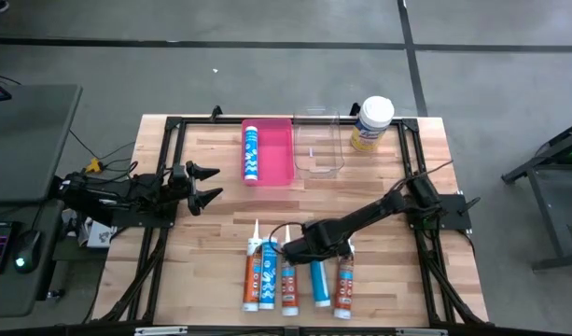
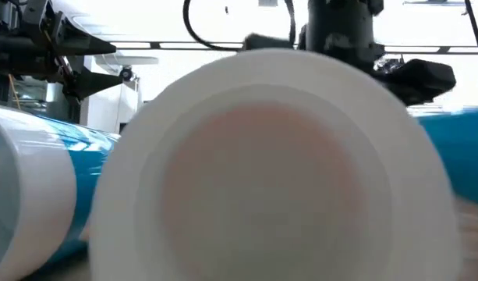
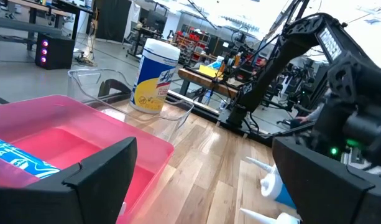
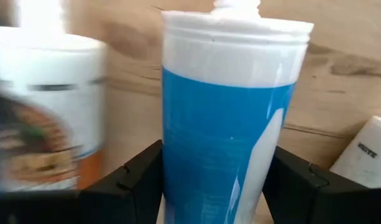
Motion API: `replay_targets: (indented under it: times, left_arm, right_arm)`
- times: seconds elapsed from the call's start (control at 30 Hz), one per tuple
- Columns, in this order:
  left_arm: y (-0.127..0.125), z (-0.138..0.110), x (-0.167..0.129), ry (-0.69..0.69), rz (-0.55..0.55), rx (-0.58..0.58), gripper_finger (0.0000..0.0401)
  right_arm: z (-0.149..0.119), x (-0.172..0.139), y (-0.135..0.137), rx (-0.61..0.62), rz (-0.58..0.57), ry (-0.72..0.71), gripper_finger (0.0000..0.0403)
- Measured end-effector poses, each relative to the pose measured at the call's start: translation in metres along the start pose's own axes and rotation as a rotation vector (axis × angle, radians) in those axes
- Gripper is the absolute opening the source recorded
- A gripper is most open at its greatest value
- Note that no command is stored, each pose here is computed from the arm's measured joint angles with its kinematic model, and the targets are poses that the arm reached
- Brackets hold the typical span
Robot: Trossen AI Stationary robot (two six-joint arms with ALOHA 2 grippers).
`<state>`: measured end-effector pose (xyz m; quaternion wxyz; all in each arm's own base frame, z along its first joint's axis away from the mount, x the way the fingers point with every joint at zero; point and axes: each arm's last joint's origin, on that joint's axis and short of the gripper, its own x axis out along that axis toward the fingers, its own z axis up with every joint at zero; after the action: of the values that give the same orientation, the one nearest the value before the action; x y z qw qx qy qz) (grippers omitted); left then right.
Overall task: Pick & place silicon tubes, Sealant and Lysol wipes
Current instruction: Put the right blue sealant into the red bin
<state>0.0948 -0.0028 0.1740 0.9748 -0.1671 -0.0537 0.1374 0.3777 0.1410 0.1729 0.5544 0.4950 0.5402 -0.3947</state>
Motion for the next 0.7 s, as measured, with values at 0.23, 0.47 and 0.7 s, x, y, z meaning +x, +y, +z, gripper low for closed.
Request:
replay_targets:
  times: [0.23, 0.47, 0.7]
  left_arm:
    - [0.000, 0.000, 0.000, 0.000, 0.000, 0.000, 0.0370]
    - [0.000, 0.000, 0.000, 0.000, 0.001, 0.000, 0.0370]
    - [0.000, 0.000, 0.000, 0.000, 0.000, 0.000, 0.0370]
  right_arm:
    - [0.009, -0.036, -0.007, -0.035, 0.044, -0.053, 0.0213]
    - [0.032, -0.084, -0.016, -0.076, 0.159, -0.155, 0.0213]
    - [0.081, -0.123, -0.020, -0.157, 0.295, -0.256, 0.0213]
